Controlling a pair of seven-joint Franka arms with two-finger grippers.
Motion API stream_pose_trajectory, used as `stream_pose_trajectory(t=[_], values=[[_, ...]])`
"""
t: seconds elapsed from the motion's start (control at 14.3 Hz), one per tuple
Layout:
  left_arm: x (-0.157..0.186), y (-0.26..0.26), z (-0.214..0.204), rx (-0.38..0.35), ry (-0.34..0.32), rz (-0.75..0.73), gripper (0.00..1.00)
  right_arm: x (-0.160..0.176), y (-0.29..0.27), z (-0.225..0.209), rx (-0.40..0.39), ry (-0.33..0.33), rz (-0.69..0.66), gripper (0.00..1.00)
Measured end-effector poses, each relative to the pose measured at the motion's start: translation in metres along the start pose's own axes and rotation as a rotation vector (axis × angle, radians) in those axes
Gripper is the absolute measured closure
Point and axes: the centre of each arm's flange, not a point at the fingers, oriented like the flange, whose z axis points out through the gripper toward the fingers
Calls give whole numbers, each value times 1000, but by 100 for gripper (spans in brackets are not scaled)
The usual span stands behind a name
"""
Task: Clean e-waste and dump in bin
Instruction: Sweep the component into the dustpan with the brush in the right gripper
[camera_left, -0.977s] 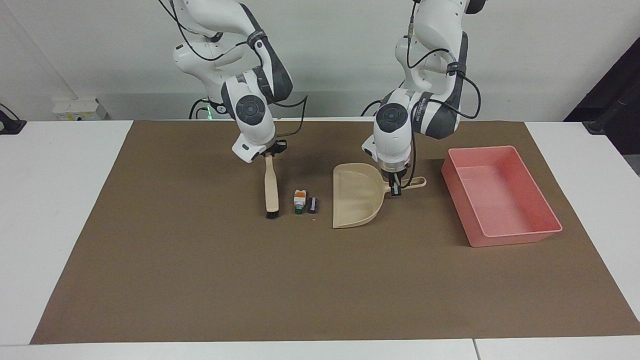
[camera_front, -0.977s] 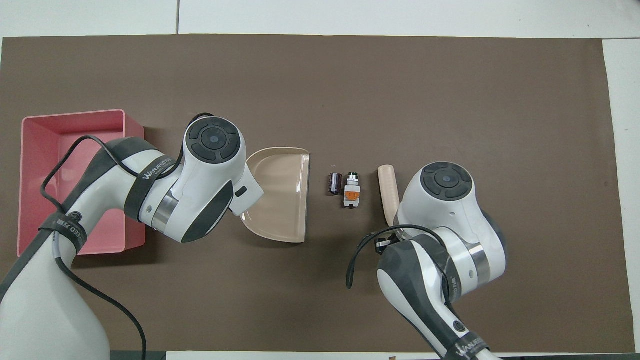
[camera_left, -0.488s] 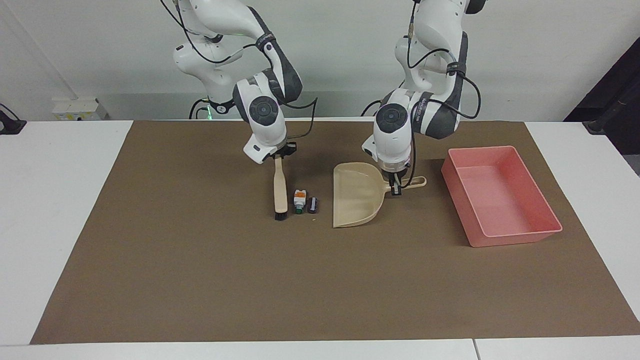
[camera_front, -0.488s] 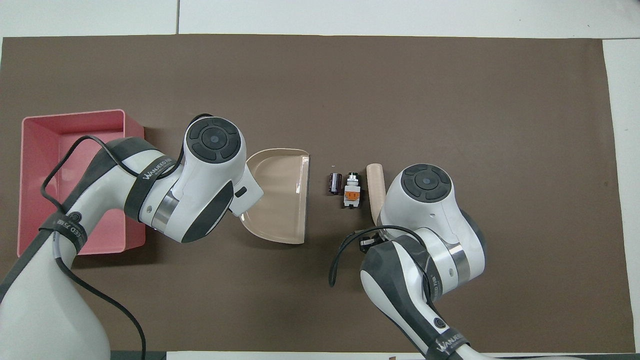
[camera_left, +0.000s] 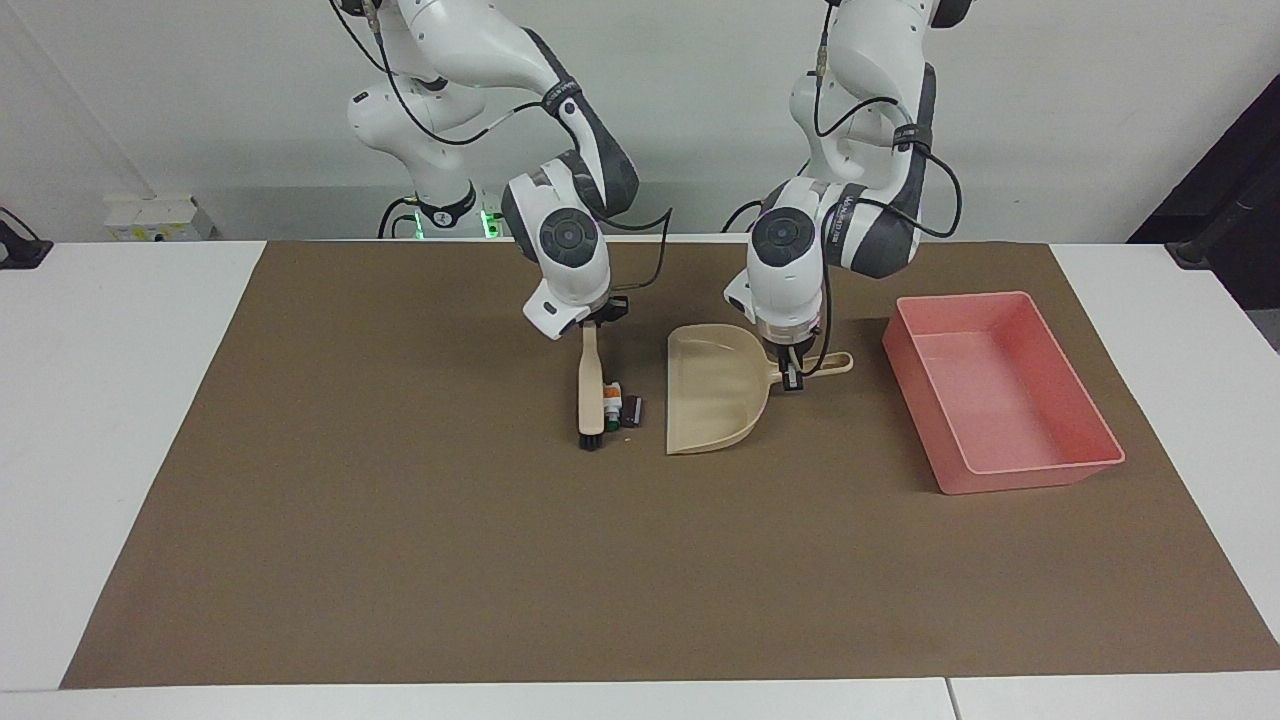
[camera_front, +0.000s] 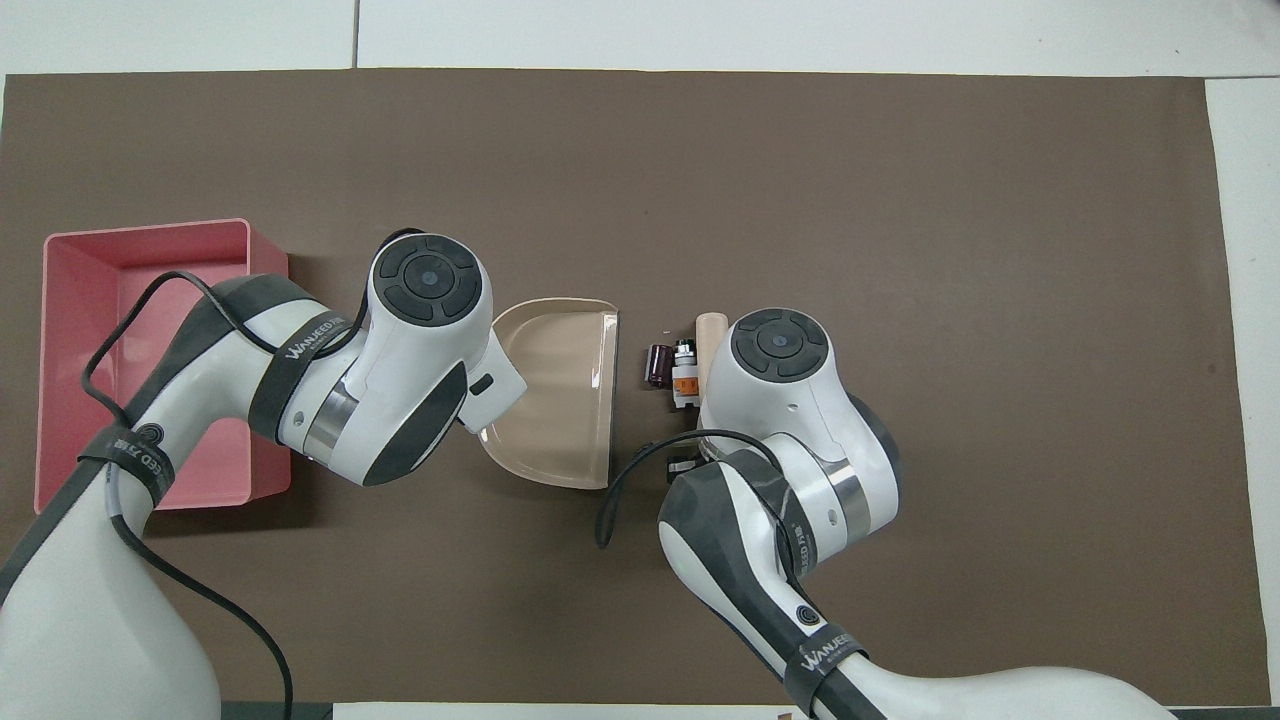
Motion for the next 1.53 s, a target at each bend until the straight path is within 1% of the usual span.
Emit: stream_pose_trajectory(t=[0.28,0.56,0.7,1.05,1.33,1.53], values=[[0,0,0,-2,-1,0,67,-6,-27,-1,18,1,15,74],[0,0,0,-3,-1,0,67,-3,-47,4,65,8,35,74],[0,0,0,-3,-1,0,67,-4,-59,7,92,21,48,74],[1,1,1,-4,-4,3,67,-6,-83,4,113,34,73,74],[1,1,1,0,-5,5,67,-15,-108,1,119,44,80,74],[1,1,2,0,-5,5,67,-16,-113,-1,124,46,91,74]])
